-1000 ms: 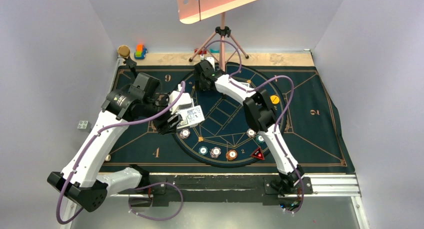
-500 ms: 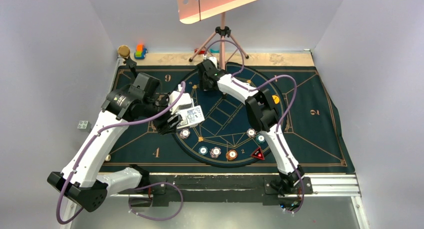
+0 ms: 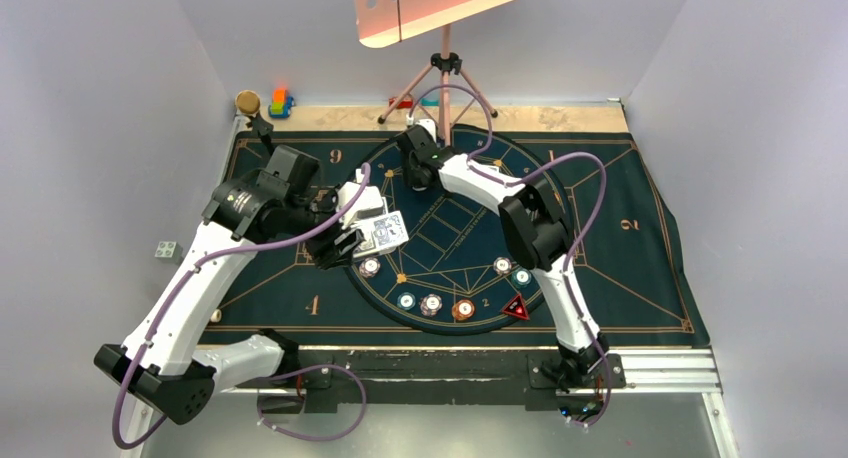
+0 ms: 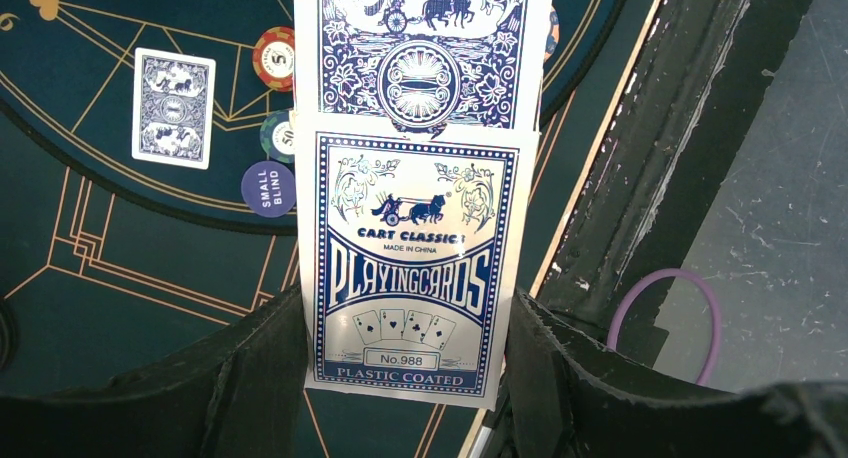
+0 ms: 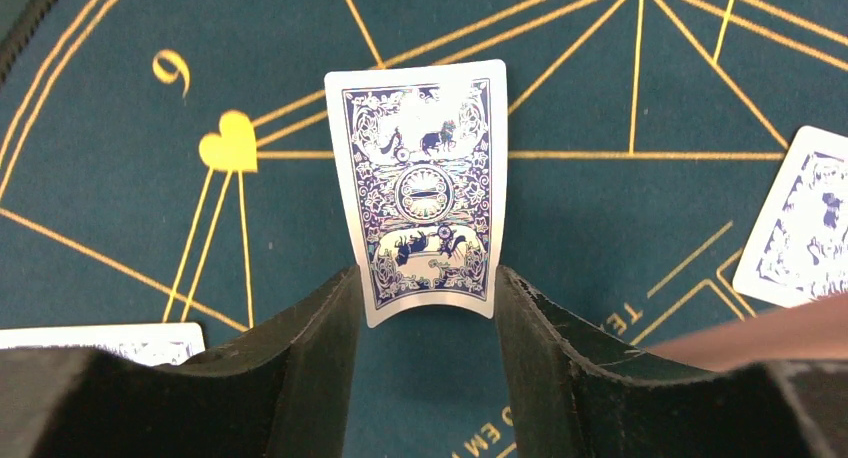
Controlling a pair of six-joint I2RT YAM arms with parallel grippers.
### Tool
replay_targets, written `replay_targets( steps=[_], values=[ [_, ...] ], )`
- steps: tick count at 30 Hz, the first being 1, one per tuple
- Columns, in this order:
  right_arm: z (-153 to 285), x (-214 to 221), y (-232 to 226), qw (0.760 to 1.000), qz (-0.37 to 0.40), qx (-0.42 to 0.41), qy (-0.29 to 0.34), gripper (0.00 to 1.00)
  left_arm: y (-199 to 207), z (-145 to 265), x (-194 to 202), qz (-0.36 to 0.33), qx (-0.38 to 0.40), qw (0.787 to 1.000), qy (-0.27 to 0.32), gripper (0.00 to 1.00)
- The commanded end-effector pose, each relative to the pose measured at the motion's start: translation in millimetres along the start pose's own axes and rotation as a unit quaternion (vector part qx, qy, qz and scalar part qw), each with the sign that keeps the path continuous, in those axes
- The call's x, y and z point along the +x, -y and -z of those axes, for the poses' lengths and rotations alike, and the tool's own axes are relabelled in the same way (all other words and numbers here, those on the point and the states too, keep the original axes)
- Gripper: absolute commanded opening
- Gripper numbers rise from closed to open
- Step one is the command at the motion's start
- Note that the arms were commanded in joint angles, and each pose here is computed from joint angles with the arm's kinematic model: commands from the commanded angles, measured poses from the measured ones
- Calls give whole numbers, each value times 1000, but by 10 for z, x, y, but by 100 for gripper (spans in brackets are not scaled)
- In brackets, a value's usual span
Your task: Distribute texas hold em gaming equipment
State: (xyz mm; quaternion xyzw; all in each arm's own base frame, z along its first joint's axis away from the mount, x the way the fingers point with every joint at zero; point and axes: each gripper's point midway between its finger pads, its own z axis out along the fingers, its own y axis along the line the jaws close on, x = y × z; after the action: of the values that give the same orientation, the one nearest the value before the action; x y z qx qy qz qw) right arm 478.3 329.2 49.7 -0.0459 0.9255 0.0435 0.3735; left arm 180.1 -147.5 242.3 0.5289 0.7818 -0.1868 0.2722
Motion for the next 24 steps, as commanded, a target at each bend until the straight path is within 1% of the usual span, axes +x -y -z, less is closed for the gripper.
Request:
replay_targets(
  steps=[1, 7, 12, 18, 24],
  values=[
    [305, 47, -39, 1000, 2, -11, -8, 42, -15, 111, -104, -17, -14, 999, 26, 0],
    [625, 348, 31, 999, 13, -16, -29, 44, -4, 123, -113, -18, -14, 999, 28, 0],
    [908, 703, 208, 998, 25, -6, -54, 46, 1, 147, -124, -20, -14, 999, 30, 0],
    [1306, 1182, 648, 997, 15, 15, -77, 47, 21, 169, -137, -20, -11, 999, 32, 0],
    [1712, 1677, 1207, 992, -4, 75, -106, 48, 37, 164, -148, -20, -5, 999, 33, 0]
  ],
)
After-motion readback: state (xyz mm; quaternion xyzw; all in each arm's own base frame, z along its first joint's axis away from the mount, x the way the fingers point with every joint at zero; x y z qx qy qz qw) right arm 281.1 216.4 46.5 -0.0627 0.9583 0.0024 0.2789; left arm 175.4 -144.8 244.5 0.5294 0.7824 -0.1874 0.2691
